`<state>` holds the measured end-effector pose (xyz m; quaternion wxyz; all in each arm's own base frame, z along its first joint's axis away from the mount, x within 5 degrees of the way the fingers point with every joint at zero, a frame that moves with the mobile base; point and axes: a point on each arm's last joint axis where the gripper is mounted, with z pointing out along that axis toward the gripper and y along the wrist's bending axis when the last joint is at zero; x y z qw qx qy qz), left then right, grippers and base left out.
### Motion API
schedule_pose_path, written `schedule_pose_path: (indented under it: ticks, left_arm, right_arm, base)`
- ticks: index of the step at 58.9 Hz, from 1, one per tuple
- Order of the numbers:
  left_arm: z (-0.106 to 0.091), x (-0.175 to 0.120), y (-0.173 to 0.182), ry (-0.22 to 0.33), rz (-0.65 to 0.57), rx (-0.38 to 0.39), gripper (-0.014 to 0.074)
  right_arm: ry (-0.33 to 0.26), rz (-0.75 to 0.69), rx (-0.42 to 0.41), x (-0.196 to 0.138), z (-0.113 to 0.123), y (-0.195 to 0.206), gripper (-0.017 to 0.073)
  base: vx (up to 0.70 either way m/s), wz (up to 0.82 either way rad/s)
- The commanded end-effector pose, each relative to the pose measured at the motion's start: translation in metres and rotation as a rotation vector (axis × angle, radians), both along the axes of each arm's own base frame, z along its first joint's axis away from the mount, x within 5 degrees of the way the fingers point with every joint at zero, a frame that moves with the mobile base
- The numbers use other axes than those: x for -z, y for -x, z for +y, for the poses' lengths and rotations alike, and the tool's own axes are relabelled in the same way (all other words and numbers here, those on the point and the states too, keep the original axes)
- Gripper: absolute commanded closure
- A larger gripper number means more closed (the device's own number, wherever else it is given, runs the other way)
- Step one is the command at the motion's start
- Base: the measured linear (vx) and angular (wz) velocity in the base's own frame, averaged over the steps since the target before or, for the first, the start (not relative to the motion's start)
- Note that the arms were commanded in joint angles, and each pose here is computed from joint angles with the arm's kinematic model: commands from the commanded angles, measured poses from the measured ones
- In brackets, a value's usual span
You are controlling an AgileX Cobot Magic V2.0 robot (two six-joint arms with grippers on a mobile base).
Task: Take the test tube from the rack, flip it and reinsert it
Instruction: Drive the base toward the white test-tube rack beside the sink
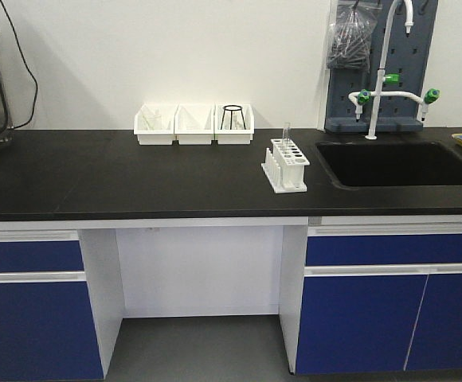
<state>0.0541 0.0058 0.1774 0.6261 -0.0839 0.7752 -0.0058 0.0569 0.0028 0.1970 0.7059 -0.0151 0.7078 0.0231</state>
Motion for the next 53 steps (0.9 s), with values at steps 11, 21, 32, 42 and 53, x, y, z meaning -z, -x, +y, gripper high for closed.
schedule_pose_path:
  ticks: [11, 21, 32, 42, 53]
  left_arm:
    - [-0.0006, -0.0081, -0.0007, -0.005, -0.098, 0.009, 0.0600]
    - [-0.0006, -0.0081, -0.0007, -0.005, -0.098, 0.009, 0.0600]
    - [-0.0006, -0.0081, -0.0007, -0.005, -0.098, 0.009, 0.0600]
    - [-0.0006, -0.0081, -0.0007, -0.005, -0.098, 0.009, 0.0600]
    - [-0.0006, -0.0081, -0.0007, -0.005, -0.098, 0.009, 0.0600]
  right_arm:
    - [0.005, -0.086, -0.003, -0.0073, 0.0005, 0.0008, 0.0568]
    - [0.005, -0.086, -0.003, -0.0073, 0.0005, 0.0008, 0.0568]
    - [0.005, -0.086, -0.003, -0.0073, 0.0005, 0.0008, 0.0568]
    - [0.005, -0.086, -0.003, -0.0073, 0.0005, 0.0008, 0.0568]
    - [0.005, -0.086, -0.003, -0.0073, 0.0005, 0.0008, 0.0568]
  base:
    - [0.00, 0.00]
    - [0.00, 0.01]
    - [0.01, 0.02]
    - [0.04, 0.03]
    - [0.15, 0.01]
